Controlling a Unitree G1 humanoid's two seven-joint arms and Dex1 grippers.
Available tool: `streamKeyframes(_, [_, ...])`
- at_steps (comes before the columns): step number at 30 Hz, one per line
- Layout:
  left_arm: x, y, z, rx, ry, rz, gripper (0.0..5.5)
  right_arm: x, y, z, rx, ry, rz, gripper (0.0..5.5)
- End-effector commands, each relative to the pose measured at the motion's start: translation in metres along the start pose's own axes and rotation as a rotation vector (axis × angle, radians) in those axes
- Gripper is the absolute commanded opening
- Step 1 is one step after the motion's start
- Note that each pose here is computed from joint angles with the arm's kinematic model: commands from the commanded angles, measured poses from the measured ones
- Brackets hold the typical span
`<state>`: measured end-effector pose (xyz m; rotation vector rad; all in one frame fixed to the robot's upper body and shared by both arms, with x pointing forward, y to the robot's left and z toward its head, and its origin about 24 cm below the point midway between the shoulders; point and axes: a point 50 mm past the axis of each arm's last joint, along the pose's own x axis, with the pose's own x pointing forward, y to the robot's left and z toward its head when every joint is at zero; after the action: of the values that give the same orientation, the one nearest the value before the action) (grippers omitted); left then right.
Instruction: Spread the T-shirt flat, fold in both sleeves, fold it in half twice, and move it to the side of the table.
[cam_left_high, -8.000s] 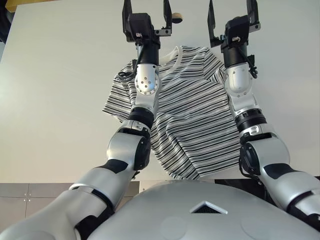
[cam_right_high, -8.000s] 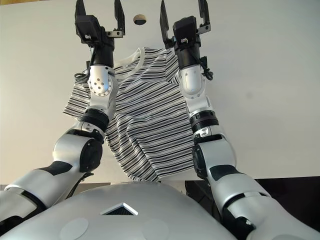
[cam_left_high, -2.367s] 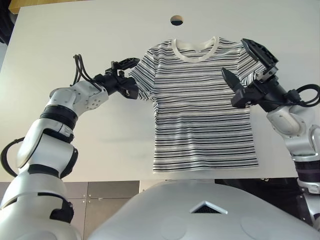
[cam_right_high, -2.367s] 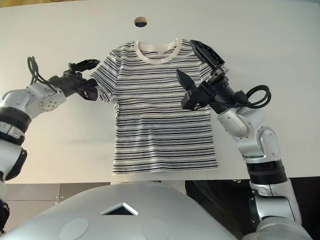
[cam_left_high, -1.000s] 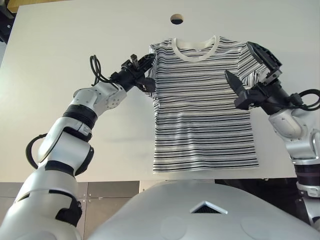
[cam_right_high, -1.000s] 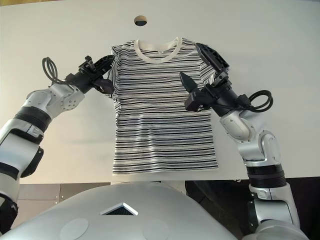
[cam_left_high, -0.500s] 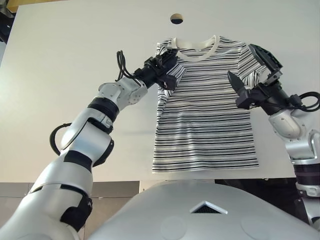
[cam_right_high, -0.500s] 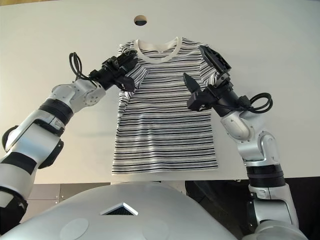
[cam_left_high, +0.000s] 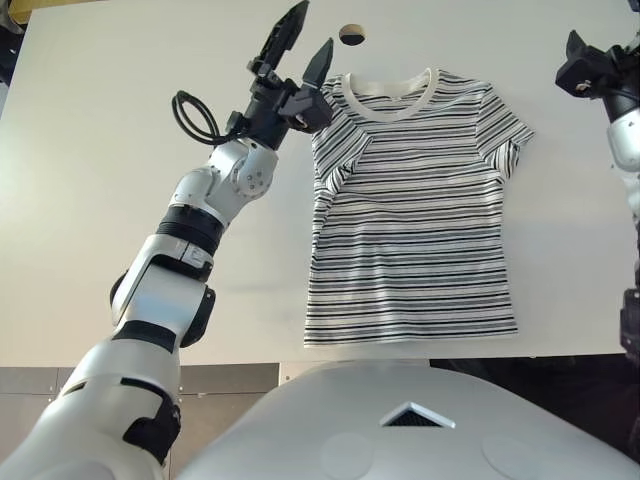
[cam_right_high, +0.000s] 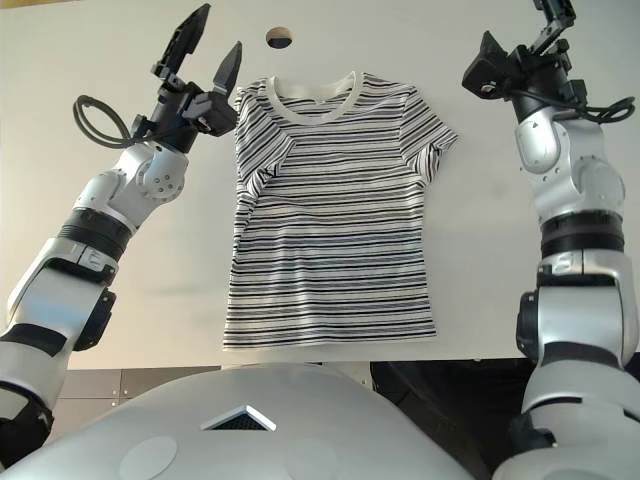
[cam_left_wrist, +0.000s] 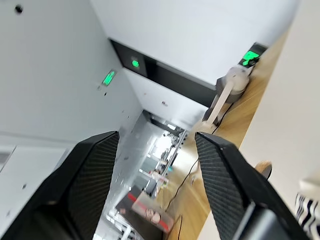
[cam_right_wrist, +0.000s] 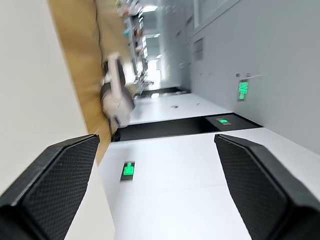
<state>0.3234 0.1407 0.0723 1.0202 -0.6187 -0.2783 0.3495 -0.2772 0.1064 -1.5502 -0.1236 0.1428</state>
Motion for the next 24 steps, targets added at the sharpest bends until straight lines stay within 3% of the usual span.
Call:
streamKeyframes(1, [-0.017, 0.011, -0.005, 0.002, 0.052, 0.068, 2.81, -0.002, 0.03, -0.014, -0.142, 0.072, 0.248, 4.26])
streamKeyframes(5, [-0.022, 0.013, -0.004, 0.01, 0.07, 0.074, 2.81, -0.019, 0.056, -0.02, -0.176, 0.047, 0.442, 4.26])
streamKeyframes(10, [-0.028, 0.014, -0.006, 0.016, 0.096, 0.063, 2.81, -0.039, 0.07, -0.017, -0.169, -0.099, 0.603, 4.26])
streamKeyframes(24, [-0.033, 0.005, 0.002, -0.016, 0.084, 0.027, 2.81, -0.041, 0.094, 0.002, -0.183, -0.151, 0.58, 4.26])
